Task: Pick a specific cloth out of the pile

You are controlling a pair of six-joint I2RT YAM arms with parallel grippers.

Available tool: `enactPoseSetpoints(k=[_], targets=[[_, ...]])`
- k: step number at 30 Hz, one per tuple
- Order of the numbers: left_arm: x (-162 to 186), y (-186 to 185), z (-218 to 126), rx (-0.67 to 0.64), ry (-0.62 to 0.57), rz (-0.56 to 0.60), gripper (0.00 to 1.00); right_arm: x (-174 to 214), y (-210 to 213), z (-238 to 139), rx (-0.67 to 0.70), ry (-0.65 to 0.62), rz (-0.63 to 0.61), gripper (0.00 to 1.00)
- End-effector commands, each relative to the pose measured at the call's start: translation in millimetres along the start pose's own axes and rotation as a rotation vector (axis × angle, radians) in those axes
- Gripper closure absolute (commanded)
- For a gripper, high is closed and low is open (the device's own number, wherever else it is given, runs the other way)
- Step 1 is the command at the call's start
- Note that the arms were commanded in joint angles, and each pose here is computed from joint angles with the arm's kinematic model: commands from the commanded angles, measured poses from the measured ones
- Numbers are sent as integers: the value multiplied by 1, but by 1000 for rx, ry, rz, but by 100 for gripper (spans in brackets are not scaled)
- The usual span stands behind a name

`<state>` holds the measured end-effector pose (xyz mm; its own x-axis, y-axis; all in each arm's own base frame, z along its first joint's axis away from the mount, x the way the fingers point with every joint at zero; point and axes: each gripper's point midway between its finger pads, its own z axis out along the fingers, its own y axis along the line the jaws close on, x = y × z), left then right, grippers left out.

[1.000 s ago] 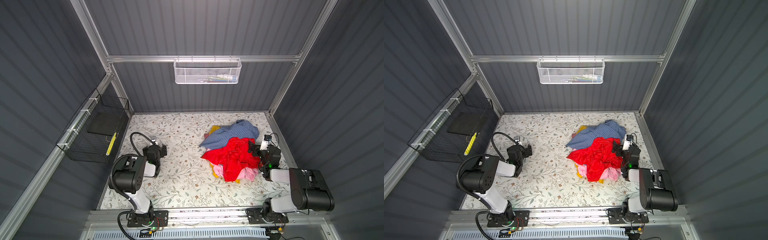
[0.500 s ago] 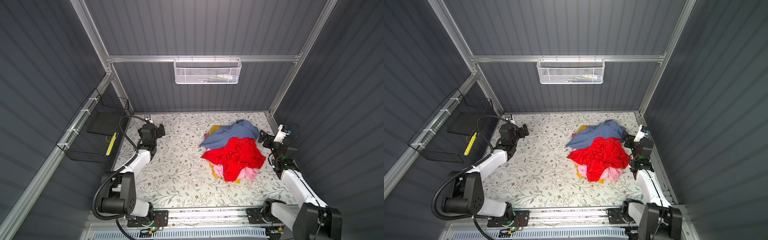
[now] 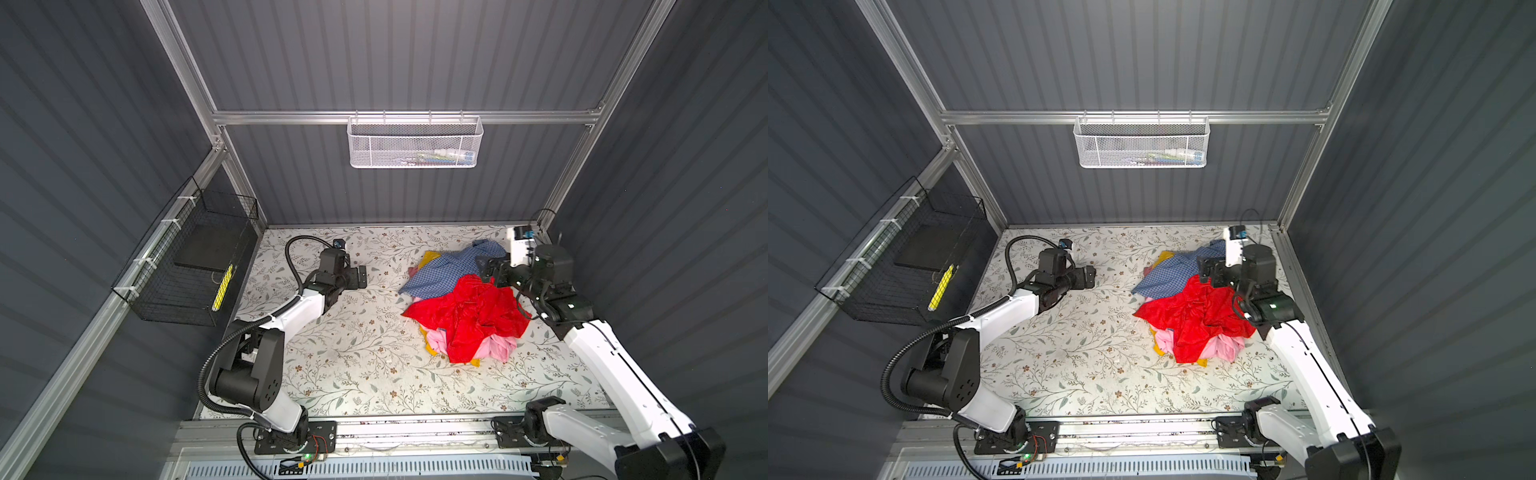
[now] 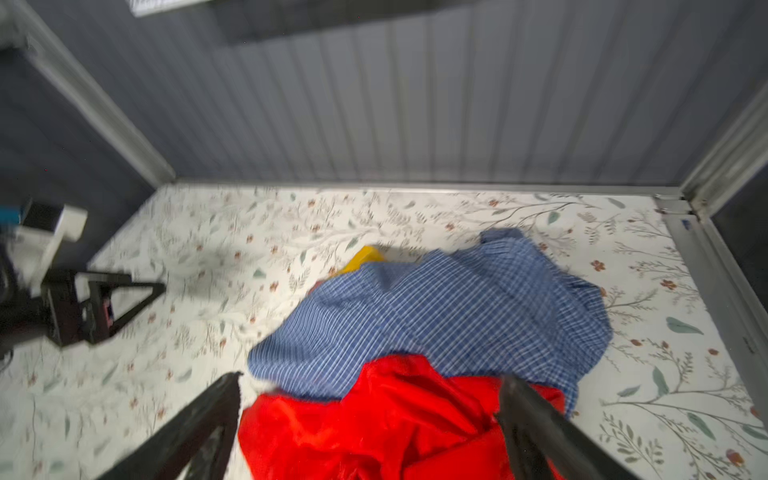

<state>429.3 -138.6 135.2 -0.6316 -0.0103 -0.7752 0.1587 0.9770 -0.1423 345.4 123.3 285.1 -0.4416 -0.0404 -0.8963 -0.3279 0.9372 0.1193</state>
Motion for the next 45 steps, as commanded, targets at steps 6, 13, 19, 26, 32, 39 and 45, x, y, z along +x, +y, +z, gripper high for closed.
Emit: enactPoseSetpoints(k=[6,13,19,26,32,39,45], targets=[[30,4,-17,-23,42,-44,0,108,68,11,-59,488,-534,17],[46,15,-34,-67,68,-80,0,155,121,7,-174,629,-742,32],[53,21,-43,-95,75,-83,0,192,141,13,-197,757,-877,49],[57,23,-48,-100,84,-69,0,216,145,24,-212,810,-896,48],[60,24,-55,-98,86,-65,0,240,131,38,-161,853,-915,51],[75,23,-65,-85,111,-91,0,250,130,59,-135,850,-873,58],[81,8,-78,-89,102,-55,0,257,130,67,-137,859,-869,69]])
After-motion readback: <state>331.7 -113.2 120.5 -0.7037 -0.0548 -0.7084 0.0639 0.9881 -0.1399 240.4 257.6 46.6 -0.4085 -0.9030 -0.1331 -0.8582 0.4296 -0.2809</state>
